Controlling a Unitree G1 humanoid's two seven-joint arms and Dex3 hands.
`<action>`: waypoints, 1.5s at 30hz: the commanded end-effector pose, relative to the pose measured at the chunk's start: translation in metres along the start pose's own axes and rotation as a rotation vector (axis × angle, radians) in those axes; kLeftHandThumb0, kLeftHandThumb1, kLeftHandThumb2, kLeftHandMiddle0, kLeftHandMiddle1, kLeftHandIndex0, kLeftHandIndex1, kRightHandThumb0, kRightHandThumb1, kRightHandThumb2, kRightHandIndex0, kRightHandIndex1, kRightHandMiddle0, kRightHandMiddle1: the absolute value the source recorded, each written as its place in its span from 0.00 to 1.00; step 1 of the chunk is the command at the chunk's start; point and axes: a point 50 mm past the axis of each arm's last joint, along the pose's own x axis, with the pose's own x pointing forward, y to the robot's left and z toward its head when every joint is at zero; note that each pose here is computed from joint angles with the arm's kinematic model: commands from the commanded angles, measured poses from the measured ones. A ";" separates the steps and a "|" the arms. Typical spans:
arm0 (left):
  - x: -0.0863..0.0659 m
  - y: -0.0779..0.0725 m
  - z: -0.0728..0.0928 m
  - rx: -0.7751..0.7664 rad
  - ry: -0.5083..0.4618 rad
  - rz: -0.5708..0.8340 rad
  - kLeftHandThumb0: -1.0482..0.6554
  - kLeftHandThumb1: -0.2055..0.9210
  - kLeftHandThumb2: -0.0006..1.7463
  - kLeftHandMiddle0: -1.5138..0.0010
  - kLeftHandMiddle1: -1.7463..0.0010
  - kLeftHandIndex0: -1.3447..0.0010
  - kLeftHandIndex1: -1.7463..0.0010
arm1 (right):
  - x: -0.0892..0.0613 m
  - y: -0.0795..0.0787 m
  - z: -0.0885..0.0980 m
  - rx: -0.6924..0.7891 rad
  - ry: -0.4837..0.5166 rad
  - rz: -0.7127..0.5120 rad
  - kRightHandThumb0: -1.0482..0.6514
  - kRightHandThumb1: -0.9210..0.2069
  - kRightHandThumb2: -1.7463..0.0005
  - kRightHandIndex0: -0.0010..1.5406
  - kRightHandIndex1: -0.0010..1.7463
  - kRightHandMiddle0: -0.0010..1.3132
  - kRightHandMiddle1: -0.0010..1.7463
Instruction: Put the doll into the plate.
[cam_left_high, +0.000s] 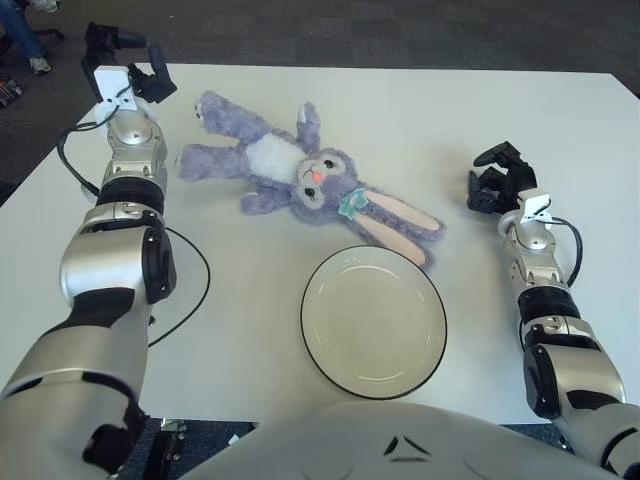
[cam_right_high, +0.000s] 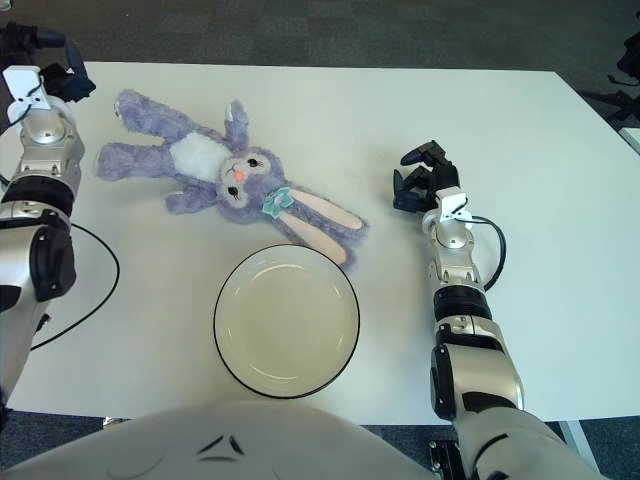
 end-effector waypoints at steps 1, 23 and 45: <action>-0.004 0.001 -0.009 0.035 0.027 -0.010 0.37 0.65 0.60 0.28 0.00 0.66 0.00 | -0.010 -0.001 -0.019 -0.018 0.097 0.015 0.61 0.56 0.25 0.47 0.94 0.30 0.97; -0.023 -0.021 -0.029 -0.014 0.123 -0.074 0.37 0.68 0.58 0.30 0.00 0.68 0.00 | -0.010 0.000 -0.018 -0.017 0.103 0.016 0.61 0.54 0.26 0.46 0.94 0.28 0.97; -0.049 -0.068 -0.033 -0.037 0.180 -0.187 0.38 0.69 0.57 0.28 0.00 0.69 0.00 | -0.011 0.001 -0.016 -0.042 0.102 0.020 0.61 0.55 0.25 0.38 0.97 0.36 0.98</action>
